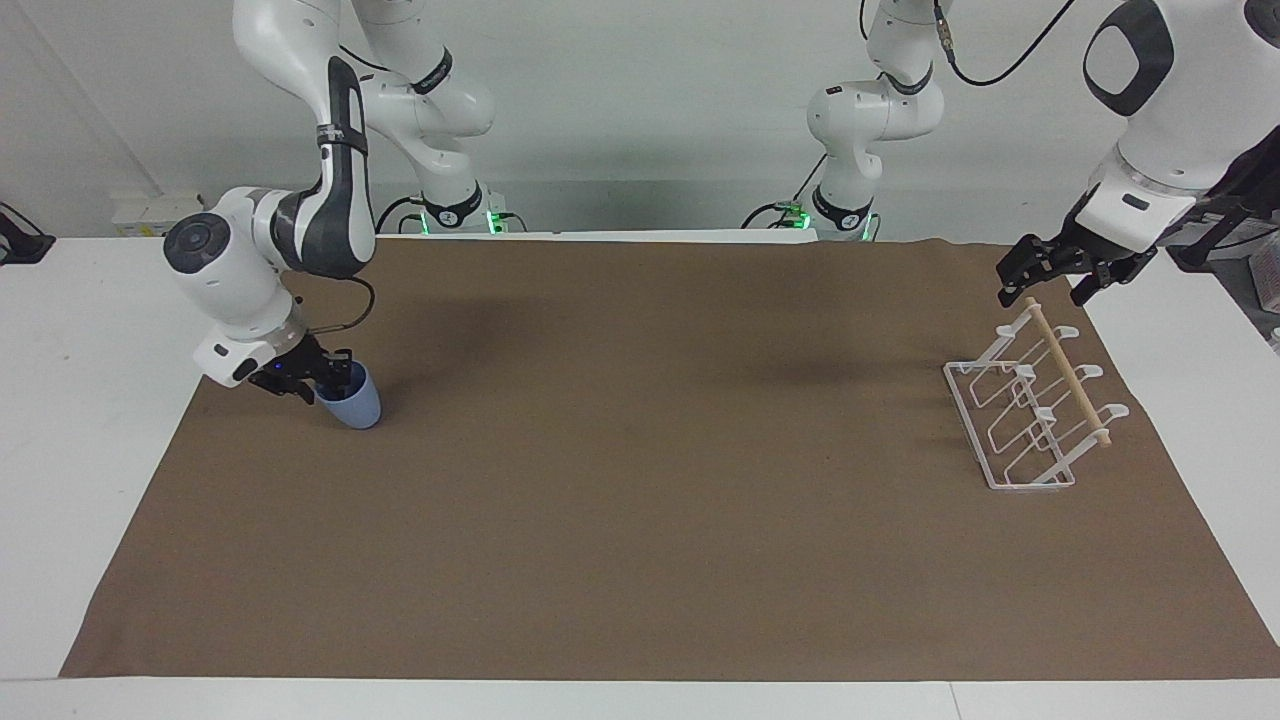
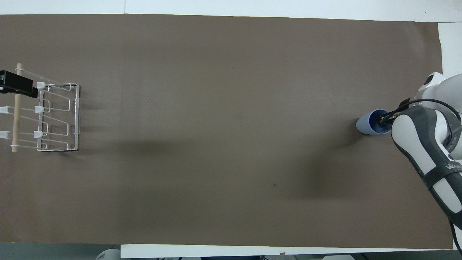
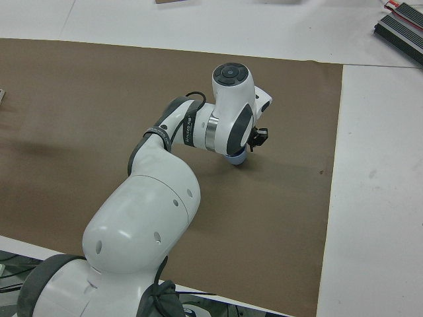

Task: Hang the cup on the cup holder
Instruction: 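Lift the blue cup and carry it toward the left gripper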

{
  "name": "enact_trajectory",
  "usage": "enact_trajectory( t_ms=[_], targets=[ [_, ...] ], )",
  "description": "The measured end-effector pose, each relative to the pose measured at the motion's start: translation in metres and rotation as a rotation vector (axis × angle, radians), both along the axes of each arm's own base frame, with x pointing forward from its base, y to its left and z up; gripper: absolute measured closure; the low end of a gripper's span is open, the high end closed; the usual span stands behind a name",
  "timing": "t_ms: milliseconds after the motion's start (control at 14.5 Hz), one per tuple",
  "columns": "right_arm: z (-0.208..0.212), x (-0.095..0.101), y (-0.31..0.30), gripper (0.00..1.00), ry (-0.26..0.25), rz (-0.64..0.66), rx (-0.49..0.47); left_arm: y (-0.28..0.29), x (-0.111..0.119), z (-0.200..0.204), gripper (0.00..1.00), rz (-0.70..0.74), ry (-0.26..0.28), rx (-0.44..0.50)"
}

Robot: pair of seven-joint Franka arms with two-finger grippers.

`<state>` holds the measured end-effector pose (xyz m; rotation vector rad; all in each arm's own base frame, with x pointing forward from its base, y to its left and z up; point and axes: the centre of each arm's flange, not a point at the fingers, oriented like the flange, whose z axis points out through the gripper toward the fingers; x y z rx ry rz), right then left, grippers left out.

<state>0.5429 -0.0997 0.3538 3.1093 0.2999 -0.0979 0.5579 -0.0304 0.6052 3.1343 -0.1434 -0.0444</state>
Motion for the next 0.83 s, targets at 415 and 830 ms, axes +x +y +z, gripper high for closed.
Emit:
enact_trajectory(
  t_ms=[415, 830],
  targets=[
    [0.027, 0.011, 0.005, 0.96, 0.025, 0.066, 0.018, 0.001, -0.002, 0.0, 0.0, 0.002, 0.011, 0.001],
    [0.148, 0.027, 0.175, 0.96, 0.084, 0.056, 0.362, 0.002, -0.003, -0.004, 0.0, 0.083, 0.022, 0.005]
  ],
)
